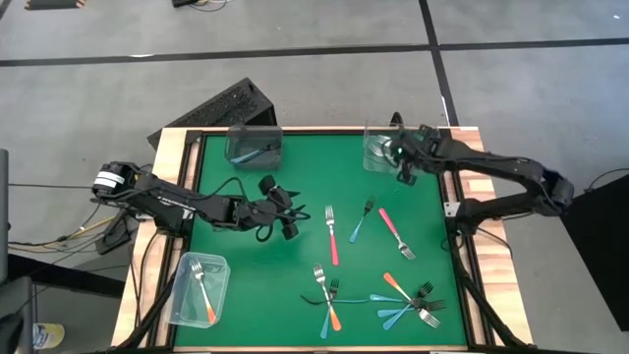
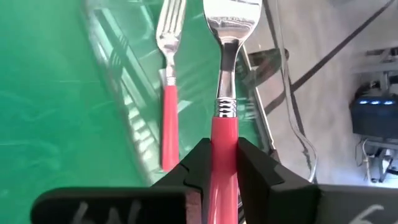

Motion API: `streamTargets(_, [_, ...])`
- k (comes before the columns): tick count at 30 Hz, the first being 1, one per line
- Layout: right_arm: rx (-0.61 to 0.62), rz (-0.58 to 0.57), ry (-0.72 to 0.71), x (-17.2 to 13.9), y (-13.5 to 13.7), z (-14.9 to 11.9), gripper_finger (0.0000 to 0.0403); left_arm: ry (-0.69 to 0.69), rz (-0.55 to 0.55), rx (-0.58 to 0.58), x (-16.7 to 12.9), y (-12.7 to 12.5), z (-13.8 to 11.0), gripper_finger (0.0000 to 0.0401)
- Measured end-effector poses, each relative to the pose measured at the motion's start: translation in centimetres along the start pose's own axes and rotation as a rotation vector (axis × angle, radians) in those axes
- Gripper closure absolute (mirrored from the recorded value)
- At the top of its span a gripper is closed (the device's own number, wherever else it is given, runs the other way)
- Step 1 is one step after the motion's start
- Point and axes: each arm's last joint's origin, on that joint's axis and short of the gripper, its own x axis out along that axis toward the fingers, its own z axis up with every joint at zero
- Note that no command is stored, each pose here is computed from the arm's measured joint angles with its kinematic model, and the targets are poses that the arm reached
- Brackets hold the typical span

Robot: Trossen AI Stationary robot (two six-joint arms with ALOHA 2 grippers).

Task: Sort silverware by color (type)
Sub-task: Put the pink fork into the transparent bin, then put the blue fork into the black bin

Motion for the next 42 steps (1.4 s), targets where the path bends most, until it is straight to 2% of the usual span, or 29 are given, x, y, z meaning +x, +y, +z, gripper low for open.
streamTargets(3, [0.05, -0.018, 0.024, 1.0, -1.1, -0.1, 0.0295, 0.033, 0.008, -0.005, 0.0, 0.1, -0.4, 0.022])
streamTargets(8, [0.13, -0.015, 0.039, 1.7, -1.8, -0.3, 0.022, 0.069, 0.019, -0.02, 0.0, 0.2, -0.8, 0.022])
streamTargets(12, [0.299, -0.009, 0.04, 1.7, -1.8, -0.3, 0.0169, 0.074, 0.022, -0.032, 0.0, 0.2, -0.8, 0.022])
streamTargets(15, [0.481, 0.078, 0.024, 1.5, -1.2, -0.1, 0.0157, 0.084, 0.025, -0.041, 0.0, 0.2, -1.0, 0.022])
streamTargets(17, [0.513, 0.182, -0.006, 1.2, -0.1, 0.2, 0.0156, 0.084, 0.02, -0.045, -0.1, 0.1, -1.0, 0.022])
streamTargets(25, [0.455, 0.396, -0.177, -2.2, 5.5, 2.0, 0.0155, 0.094, 0.016, -0.028, -0.3, -0.1, -1.1, 0.022])
streamTargets(28, [0.44, 0.469, -0.261, -4.0, 7.5, 2.5, 0.0155, 0.155, 0.006, 0.033, -0.8, 0.3, -1.0, 0.022])
streamTargets(31, [0.382, 0.515, -0.308, -5.3, 9.0, 2.5, 0.0155, 0.151, -0.001, 0.056, -3.3, 1.2, 2.1, 0.022])
streamTargets(35, [0.314, 0.538, -0.302, -6.0, 9.9, 2.0, 0.0155, 0.051, 0.073, 0.034, -7.2, 3.2, 5.8, 0.022])
streamTargets(39, [0.238, 0.639, -0.301, -6.2, 10.8, 2.2, 0.0158, -0.062, 0.064, -0.038, -9.6, 4.7, 7.3, 0.022])
streamTargets(42, [0.213, 0.718, -0.299, -6.3, 12.0, 2.5, 0.0175, -0.051, 0.055, -0.061, -9.7, 4.9, 6.9, 0.0221])
